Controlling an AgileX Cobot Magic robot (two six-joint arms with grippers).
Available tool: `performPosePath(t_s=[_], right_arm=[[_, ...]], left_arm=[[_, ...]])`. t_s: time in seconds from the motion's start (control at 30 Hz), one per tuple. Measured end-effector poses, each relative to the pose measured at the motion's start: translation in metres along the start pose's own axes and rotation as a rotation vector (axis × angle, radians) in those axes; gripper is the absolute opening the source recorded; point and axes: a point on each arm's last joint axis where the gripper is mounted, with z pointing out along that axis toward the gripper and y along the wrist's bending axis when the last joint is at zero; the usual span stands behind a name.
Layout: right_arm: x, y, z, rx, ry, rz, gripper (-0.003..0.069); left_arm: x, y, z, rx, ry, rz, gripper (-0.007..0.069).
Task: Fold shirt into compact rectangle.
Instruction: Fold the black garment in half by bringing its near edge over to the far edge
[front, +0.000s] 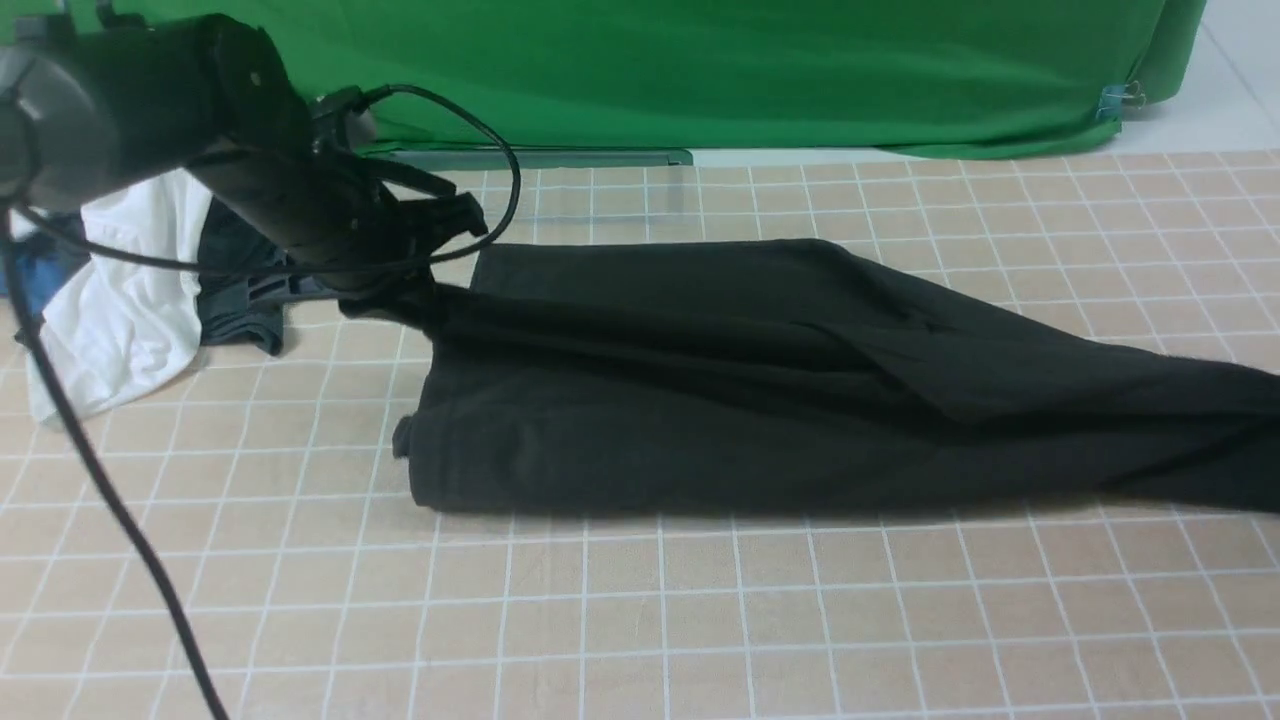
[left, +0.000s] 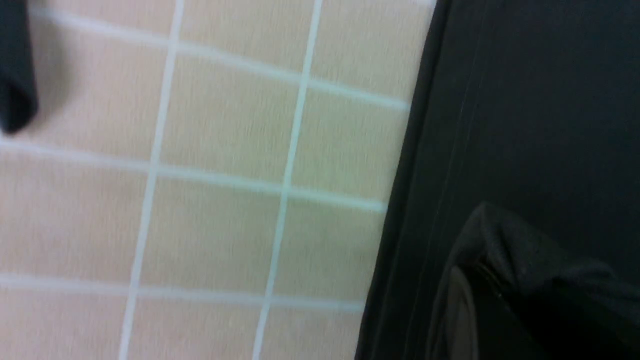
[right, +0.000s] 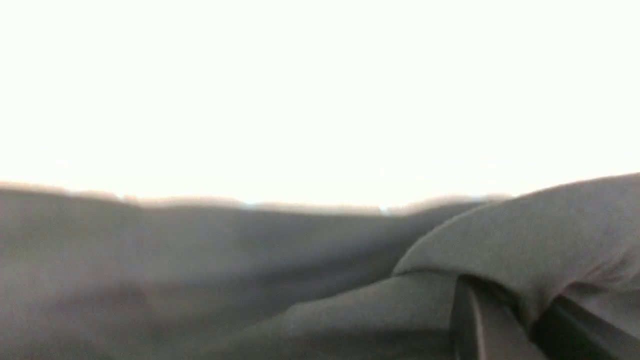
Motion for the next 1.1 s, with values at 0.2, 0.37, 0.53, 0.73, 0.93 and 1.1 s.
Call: performPosePath(t_s=[0.2,0.37,0.53,0.73,0.93,1.1], right_arm=[[-0.009,0.003,0.016,-0.014,-0.072,-0.019,0.0079],[-0.011,0.003,0.033,-0.018,-0.094,-0.027,0.0115],[-0.010,0.003,0.039,-0.018,-0.093,-0.025,0.0267],[-0.025,0.007,0.024,-0.010,-0.091,-0.110,0.0519],[-0.064,0.022,-0.040,-0.008,-0.112,-0.164,0.0578],[-0.059,0.054,-0.065,-0.025,-0.040,-0.242,0.0579]], left_arm=[[-0.029,0.006,0.017,-0.003,-0.102,0.000,0.0018],[-0.031,0.012,0.042,-0.014,-0.109,-0.007,0.0016],[-0.032,0.014,0.053,-0.016,-0.119,0.001,0.0016],[-0.039,0.004,0.026,-0.014,-0.055,0.069,0.0041],[-0.037,-0.014,0.001,0.031,0.053,0.093,0.0199],[-0.023,-0.025,0.026,0.041,0.144,0.129,0.0359]])
